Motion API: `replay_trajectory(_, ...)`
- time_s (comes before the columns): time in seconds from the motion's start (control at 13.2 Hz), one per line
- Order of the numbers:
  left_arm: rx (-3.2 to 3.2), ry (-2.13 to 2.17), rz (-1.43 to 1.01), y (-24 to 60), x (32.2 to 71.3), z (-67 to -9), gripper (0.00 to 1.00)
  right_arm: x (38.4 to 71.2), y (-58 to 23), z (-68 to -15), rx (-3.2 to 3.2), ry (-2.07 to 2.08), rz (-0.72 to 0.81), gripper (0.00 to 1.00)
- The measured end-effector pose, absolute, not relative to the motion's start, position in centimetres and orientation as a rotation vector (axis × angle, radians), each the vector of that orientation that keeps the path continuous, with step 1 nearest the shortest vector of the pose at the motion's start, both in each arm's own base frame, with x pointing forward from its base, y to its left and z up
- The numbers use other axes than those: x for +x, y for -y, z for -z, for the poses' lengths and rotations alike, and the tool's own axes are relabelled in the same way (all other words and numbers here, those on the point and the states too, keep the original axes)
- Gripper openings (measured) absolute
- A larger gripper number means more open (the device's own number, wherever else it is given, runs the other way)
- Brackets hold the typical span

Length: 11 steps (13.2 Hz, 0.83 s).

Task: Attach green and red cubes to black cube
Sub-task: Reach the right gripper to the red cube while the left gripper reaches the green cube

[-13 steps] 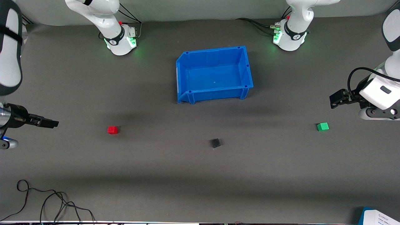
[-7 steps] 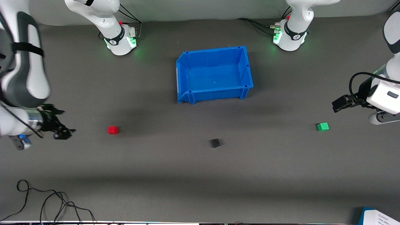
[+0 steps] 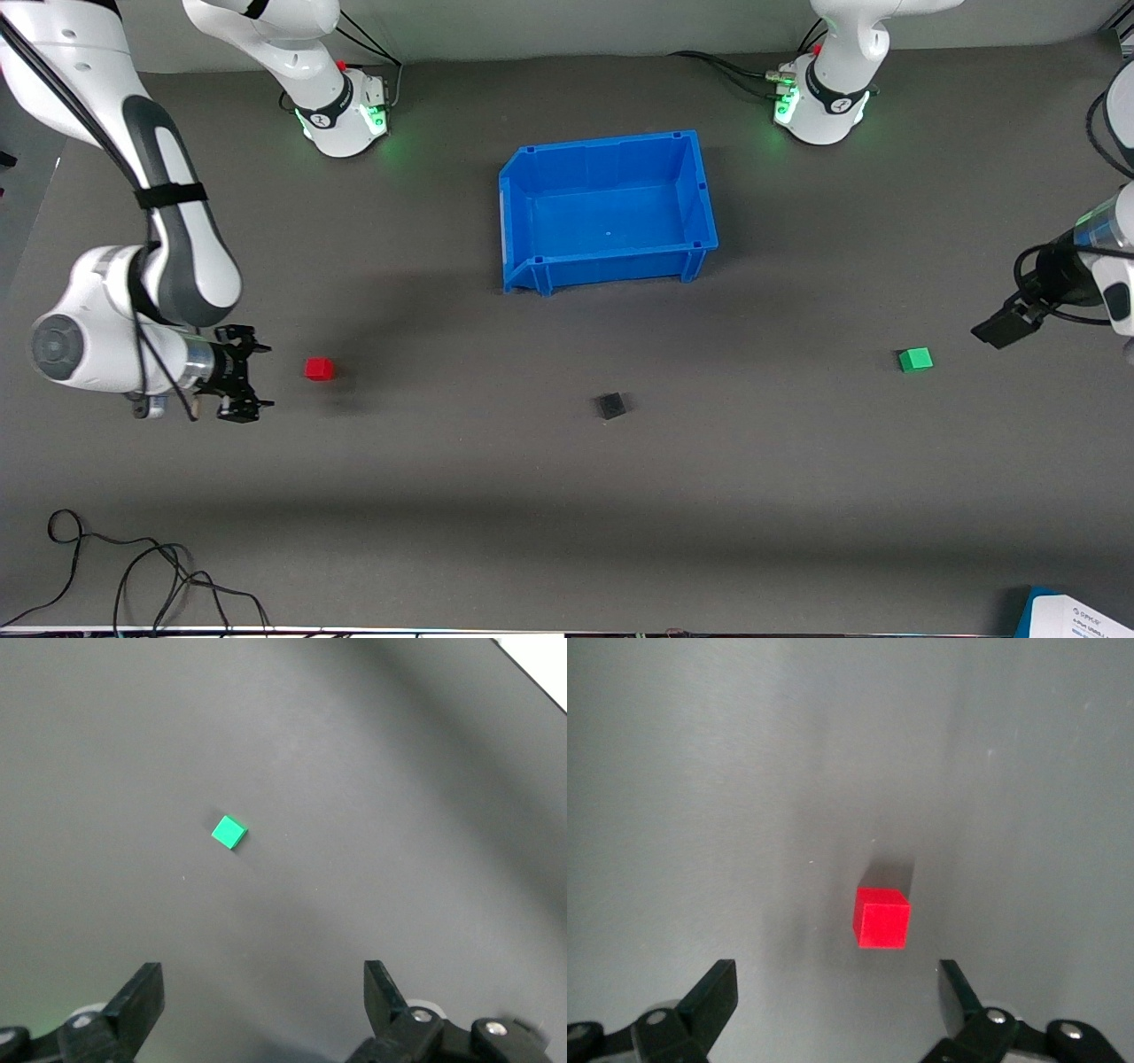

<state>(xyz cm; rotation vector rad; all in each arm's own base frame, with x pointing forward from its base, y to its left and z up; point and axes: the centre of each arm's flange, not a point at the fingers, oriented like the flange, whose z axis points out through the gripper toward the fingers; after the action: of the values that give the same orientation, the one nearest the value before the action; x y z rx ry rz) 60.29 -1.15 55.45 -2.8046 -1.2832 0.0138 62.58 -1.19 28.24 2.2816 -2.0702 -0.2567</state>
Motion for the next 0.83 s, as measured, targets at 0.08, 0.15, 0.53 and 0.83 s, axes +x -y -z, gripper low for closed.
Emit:
replay_trajectory(0.08,-2.747,1.420,-0.025,0.6,60.4,-55.2,1.00,62.2,1.2,-27.3,2.263,2.078,0.272,1.00)
replay_trajectory(0.15,-2.680,1.553,-0.034,-0.5,60.5,-55.0,0.99,61.7,1.3,-26.4,2.245,2.087,0.291,1.00)
replay_trajectory(0.53,-2.376,1.929,-0.153,-5.0,61.0,-51.2,1.00,59.8,1.4,-22.7,2.210,2.191,0.317,1.00)
replay_trajectory(0.83,-2.229,2.102,-0.140,-7.3,62.3,-44.2,1.00,59.8,1.5,-18.7,2.212,2.219,0.266,1.00)
